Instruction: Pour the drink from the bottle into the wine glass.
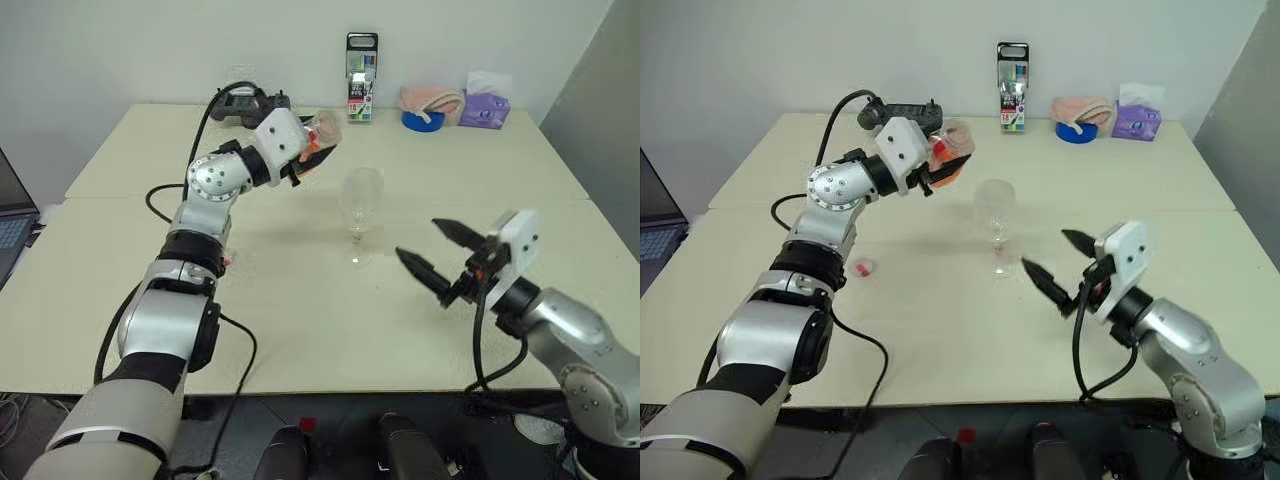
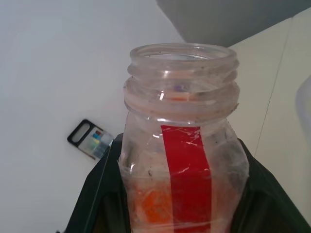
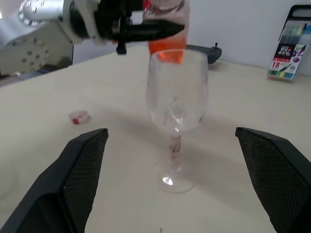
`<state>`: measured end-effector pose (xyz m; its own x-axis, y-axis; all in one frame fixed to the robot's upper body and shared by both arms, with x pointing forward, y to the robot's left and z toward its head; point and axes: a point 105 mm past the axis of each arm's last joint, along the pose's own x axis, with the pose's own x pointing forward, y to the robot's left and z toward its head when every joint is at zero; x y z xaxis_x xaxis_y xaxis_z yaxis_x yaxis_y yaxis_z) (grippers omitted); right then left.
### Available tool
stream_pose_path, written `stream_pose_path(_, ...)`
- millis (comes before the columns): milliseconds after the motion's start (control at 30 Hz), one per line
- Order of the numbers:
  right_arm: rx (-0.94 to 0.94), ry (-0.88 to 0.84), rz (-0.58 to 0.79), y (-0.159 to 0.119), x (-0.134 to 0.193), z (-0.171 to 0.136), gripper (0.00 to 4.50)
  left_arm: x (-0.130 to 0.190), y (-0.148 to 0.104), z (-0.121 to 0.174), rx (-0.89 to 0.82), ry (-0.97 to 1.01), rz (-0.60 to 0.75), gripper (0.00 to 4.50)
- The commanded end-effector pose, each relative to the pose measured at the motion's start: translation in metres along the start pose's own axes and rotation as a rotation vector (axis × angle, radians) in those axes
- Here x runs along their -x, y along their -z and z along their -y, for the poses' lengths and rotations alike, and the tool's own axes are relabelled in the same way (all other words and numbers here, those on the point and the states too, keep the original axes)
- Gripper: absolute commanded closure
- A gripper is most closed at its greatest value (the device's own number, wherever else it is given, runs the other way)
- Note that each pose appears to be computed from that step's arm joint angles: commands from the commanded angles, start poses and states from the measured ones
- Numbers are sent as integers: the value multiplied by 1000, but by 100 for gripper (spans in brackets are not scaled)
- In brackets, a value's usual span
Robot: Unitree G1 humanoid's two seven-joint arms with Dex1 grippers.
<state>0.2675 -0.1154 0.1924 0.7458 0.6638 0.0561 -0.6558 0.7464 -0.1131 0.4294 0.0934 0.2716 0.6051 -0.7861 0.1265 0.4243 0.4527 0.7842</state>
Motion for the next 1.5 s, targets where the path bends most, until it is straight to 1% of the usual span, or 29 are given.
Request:
stream_pose_path(33, 53, 14, 50, -11, 2, -2, 0, -2, -19, -14, -87, -23, 59, 266)
stream_pose_path(233, 59, 33, 74, -14, 3, -4, 0, -2, -22, -17, -208, -21, 55, 266)
stream_pose_path(300, 72, 49, 74, -15, 5, -2, 0, -3, -23, -17, -210, -29, 64, 266)
stream_pose_path(367, 80, 64, 80, -18, 6, 2, 0, -4, -23, -14, -247, -8, 57, 266)
stream_pose_path(500, 97, 85, 90, -24, 8, 7, 0, -7, -23, -14, -330, -1, 30, 266)
stream_pose_path(667, 142, 54, 76, -29, 7, 4, 0, -10, -19, -10, -450, 17, -13, 268)
stream_pose_path(867, 177, 25, 58, -34, 9, 10, 0, -12, -19, 0, -578, 38, 3, 268)
stream_pose_path(1067, 194, 20, 39, -35, 11, 18, 0, -14, -24, -4, -698, 6, 19, 268)
stream_pose_path(1200, 196, 34, 31, -33, 9, 23, 0, -13, -27, -7, -744, -8, 30, 268)
stream_pose_path(1367, 194, 33, 29, -30, 6, 23, 0, -12, -33, -8, -802, -24, 69, 268)
stream_pose_path(1500, 195, 31, 32, -31, 5, 22, 0, -11, -30, -8, -825, -18, 62, 268)
